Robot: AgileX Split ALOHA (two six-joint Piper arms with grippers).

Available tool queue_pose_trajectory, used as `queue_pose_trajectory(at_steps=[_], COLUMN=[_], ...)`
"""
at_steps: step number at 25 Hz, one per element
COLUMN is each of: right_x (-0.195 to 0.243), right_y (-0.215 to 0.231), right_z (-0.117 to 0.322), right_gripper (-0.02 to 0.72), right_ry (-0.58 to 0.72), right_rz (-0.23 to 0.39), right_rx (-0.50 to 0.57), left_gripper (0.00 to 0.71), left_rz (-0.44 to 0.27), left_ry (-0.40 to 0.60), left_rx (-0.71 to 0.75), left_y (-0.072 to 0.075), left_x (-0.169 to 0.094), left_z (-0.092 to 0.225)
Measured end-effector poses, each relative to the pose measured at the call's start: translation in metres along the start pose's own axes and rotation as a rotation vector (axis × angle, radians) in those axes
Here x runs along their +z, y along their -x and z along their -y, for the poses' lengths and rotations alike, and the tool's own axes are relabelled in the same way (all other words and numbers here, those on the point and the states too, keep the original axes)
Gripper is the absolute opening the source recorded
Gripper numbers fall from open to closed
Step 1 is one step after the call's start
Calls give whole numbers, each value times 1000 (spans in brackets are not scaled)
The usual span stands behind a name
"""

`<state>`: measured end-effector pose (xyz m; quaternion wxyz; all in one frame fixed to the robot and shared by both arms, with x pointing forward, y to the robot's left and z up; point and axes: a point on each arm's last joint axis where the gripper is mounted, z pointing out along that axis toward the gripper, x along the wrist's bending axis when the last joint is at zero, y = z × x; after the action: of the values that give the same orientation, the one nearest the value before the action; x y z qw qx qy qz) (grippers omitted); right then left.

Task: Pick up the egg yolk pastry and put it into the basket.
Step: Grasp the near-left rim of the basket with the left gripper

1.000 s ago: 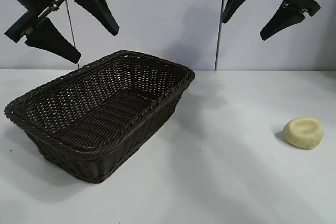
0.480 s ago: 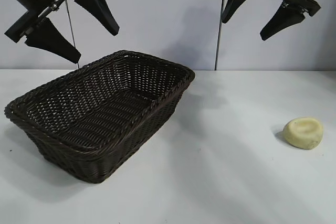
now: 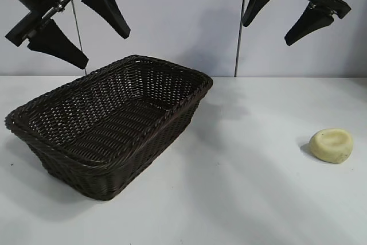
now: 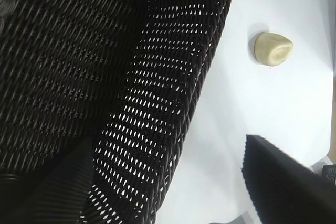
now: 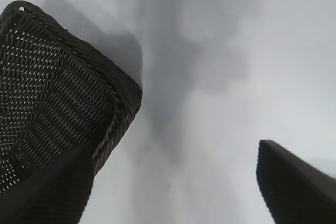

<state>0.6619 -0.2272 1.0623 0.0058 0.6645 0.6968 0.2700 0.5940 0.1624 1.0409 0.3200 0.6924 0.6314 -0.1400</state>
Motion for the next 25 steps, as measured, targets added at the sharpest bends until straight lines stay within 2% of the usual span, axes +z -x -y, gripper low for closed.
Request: queue_pose_trajectory(at_steps=[5, 9, 17, 20, 25], right_x=[0, 0, 0, 0, 0], right_y=[0, 0, 0, 0, 0], right_z=[0, 0, 0, 0, 0], right_gripper=[611, 611, 611, 611, 611], right_ry=[0, 0, -3, -3, -3], right_rz=[1, 2, 4, 4, 4], right_rx=[-1, -1, -3, -3, -3], left_gripper=[568, 568, 568, 568, 568], left_rz=[11, 8, -87, -116, -184], left_ry=[-41, -40, -17, -9, 43], left_rx=[-10, -49, -133, -201, -351], left_y=[2, 12, 23, 20, 4], left_x=[-2, -18, -57, -64, -63], left_z=[4, 10, 31, 48, 75])
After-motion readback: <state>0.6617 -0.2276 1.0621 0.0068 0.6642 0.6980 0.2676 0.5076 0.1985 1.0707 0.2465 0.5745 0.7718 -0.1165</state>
